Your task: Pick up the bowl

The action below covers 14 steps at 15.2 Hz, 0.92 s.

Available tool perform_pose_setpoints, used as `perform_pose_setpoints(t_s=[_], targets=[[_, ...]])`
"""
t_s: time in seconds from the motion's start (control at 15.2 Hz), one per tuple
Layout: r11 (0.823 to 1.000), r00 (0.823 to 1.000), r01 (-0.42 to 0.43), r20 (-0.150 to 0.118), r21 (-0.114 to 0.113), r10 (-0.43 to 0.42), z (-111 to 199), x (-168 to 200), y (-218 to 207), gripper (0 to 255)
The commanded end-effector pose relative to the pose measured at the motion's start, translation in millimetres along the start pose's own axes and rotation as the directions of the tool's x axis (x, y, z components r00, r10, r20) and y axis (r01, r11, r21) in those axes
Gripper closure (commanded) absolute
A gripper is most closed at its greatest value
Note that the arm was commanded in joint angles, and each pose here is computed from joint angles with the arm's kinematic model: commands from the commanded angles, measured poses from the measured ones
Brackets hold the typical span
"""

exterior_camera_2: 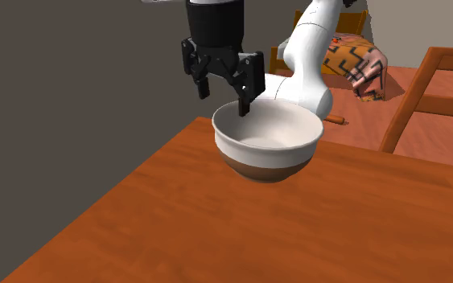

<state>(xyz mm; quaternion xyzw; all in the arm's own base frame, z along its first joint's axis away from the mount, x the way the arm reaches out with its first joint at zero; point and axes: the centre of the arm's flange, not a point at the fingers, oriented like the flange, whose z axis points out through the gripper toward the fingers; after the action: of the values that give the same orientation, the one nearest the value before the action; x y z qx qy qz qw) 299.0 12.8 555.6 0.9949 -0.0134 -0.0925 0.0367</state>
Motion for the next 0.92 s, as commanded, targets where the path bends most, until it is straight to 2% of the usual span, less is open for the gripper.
perform_pose_setpoints(t_s=[0.0,0.86], targets=[[1.0,1.0,0.0,0.0,0.0,0.0,0,0,0,0],[0.994,0.996,-0.075,-0.046,-0.075,0.072,-42,7,-178,0]])
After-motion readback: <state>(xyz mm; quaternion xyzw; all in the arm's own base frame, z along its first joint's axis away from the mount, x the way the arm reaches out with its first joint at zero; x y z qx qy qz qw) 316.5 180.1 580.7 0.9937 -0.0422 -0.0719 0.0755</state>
